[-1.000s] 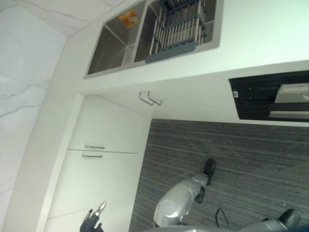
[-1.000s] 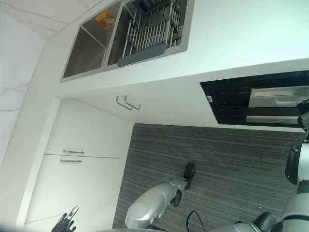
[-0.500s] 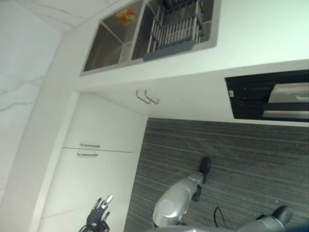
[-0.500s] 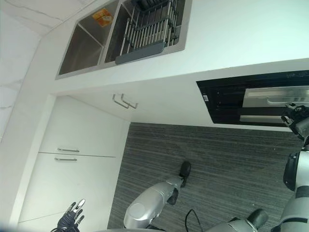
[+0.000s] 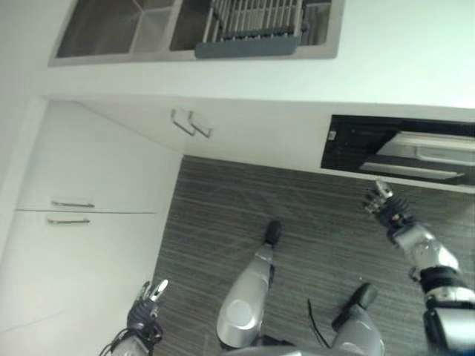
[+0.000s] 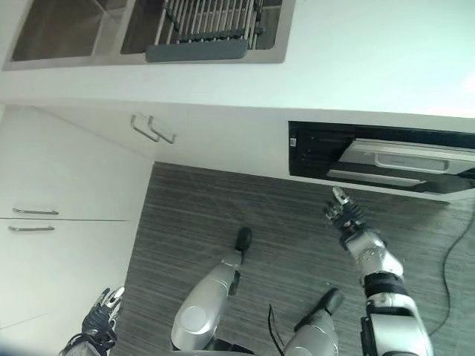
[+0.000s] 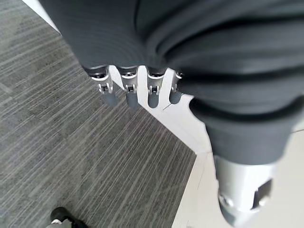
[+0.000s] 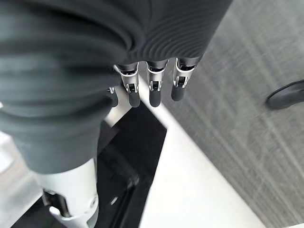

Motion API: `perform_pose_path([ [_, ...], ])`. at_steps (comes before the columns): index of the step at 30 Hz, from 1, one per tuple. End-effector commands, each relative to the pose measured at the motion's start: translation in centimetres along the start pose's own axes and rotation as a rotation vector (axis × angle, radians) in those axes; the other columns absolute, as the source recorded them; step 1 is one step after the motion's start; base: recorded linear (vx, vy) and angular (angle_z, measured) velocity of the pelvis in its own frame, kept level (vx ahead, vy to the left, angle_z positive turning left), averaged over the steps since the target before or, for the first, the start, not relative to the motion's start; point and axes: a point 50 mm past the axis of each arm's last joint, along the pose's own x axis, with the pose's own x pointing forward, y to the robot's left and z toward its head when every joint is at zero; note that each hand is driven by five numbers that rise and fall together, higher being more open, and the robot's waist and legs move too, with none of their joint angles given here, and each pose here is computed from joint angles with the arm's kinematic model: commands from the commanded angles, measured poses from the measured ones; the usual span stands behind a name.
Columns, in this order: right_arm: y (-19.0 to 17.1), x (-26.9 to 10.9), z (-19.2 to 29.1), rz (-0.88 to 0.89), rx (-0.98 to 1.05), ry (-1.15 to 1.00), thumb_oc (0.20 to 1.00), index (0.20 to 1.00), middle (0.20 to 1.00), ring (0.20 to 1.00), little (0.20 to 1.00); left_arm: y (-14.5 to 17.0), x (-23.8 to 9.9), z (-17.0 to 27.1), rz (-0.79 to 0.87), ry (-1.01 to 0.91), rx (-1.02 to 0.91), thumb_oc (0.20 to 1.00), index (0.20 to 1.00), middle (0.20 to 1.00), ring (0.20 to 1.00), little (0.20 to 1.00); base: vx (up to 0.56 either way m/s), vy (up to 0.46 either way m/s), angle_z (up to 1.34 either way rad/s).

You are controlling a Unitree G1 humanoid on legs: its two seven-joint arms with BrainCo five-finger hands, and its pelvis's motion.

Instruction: Place the dishes in the dishwasher.

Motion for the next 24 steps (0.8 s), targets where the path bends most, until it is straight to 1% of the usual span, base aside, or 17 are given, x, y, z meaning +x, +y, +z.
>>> perform_pose_path([
  [1, -0.3, 0.1, 3.8, -0.054, -0.143, -0.125, 1.0, 1.0, 1.0, 1.0, 1.0, 2.7, -0.2, 1.1, 0.103, -0.06, -0.001, 1.0, 1.0, 1.0, 1.0, 1.0, -0.01, 0.0, -0.15],
  [3, -1.4, -0.1, 2.5, -0.129, -0.186, -0.083, 1.0, 1.0, 1.0, 1.0, 1.0, 2.2, 0.1, 1.5, 0.094, -0.082, 0.006, 1.0, 1.0, 1.0, 1.0, 1.0, -0.01, 0.019, -0.11],
  [5, -2.0, -0.2, 2.0, -0.16, -0.203, -0.055, 1.0, 1.0, 1.0, 1.0, 1.0, 2.0, 0.2, 1.6, 0.088, -0.092, 0.022, 1.0, 1.0, 1.0, 1.0, 1.0, 0.03, 0.068, 0.0],
  [7, -3.2, -0.5, 0.9, -0.184, -0.176, -0.034, 1.0, 1.0, 1.0, 1.0, 1.0, 1.7, 0.3, 1.7, 0.071, -0.106, 0.073, 1.0, 1.0, 1.0, 1.0, 1.0, 0.07, 0.133, 0.0],
  [8, -4.0, -0.8, -0.2, -0.196, -0.157, -0.013, 1.0, 1.0, 1.0, 1.0, 1.0, 1.3, 0.4, 1.7, 0.045, -0.12, 0.129, 1.0, 1.0, 1.0, 1.0, 1.0, 0.08, 0.179, 0.0],
  [12, -5.3, -1.5, -3.1, -0.202, -0.118, 0.045, 1.0, 1.0, 1.0, 1.0, 1.0, 0.0, 0.5, 1.3, -0.038, -0.111, 0.253, 1.0, 1.0, 1.0, 1.0, 1.0, 0.11, 0.226, 0.01],
  [13, -6.1, -2.0, -4.4, -0.216, -0.138, 0.072, 1.0, 1.0, 1.0, 1.0, 1.0, -0.5, 0.5, 0.9, -0.06, -0.098, 0.304, 1.0, 1.0, 1.0, 1.0, 1.0, 0.2, 0.343, -0.03],
  [16, -6.7, -2.6, -6.7, -0.193, -0.188, 0.18, 1.0, 1.0, 1.0, 1.0, 1.0, -1.0, 1.8, 2.0, -0.053, -0.047, 0.329, 1.0, 1.0, 1.0, 1.0, 1.0, 0.21, 0.309, -0.35],
  [18, -7.5, -3.6, -9.4, -0.213, -0.216, 0.263, 1.0, 1.0, 1.0, 1.0, 1.0, -2.1, 2.6, 2.1, -0.088, -0.015, 0.371, 1.0, 1.0, 1.0, 1.0, 1.0, 0.22, 0.198, -0.78],
  [21, -8.5, -5.4, -12.4, -0.241, -0.224, 0.332, 1.0, 1.0, 1.0, 1.0, 1.0, -2.6, 2.9, 1.3, -0.109, 0.037, 0.387, 1.0, 1.0, 1.0, 1.0, 1.0, 0.19, 0.036, -0.27],
  [22, -10.1, -7.4, -14.8, -0.297, -0.237, 0.406, 1.0, 1.0, 1.0, 1.0, 1.0, -3.4, 3.3, 0.4, -0.155, 0.1, 0.382, 1.0, 1.0, 1.0, 1.0, 1.0, 0.17, -0.043, 0.18],
  [23, -10.3, -7.5, -14.9, -0.302, -0.24, 0.41, 1.0, 1.0, 1.0, 1.0, 1.0, -3.5, 3.3, 0.3, -0.159, 0.107, 0.38, 1.0, 1.0, 1.0, 1.0, 1.0, 0.21, -0.113, 0.73],
  [24, -11.1, -8.3, -15.6, -0.32, -0.292, 0.456, 1.0, 1.0, 1.0, 1.0, 1.0, -3.8, 3.4, -0.6, -0.186, 0.157, 0.373, 1.0, 1.0, 1.0, 1.0, 1.0, 0.12, -0.148, 0.77],
])
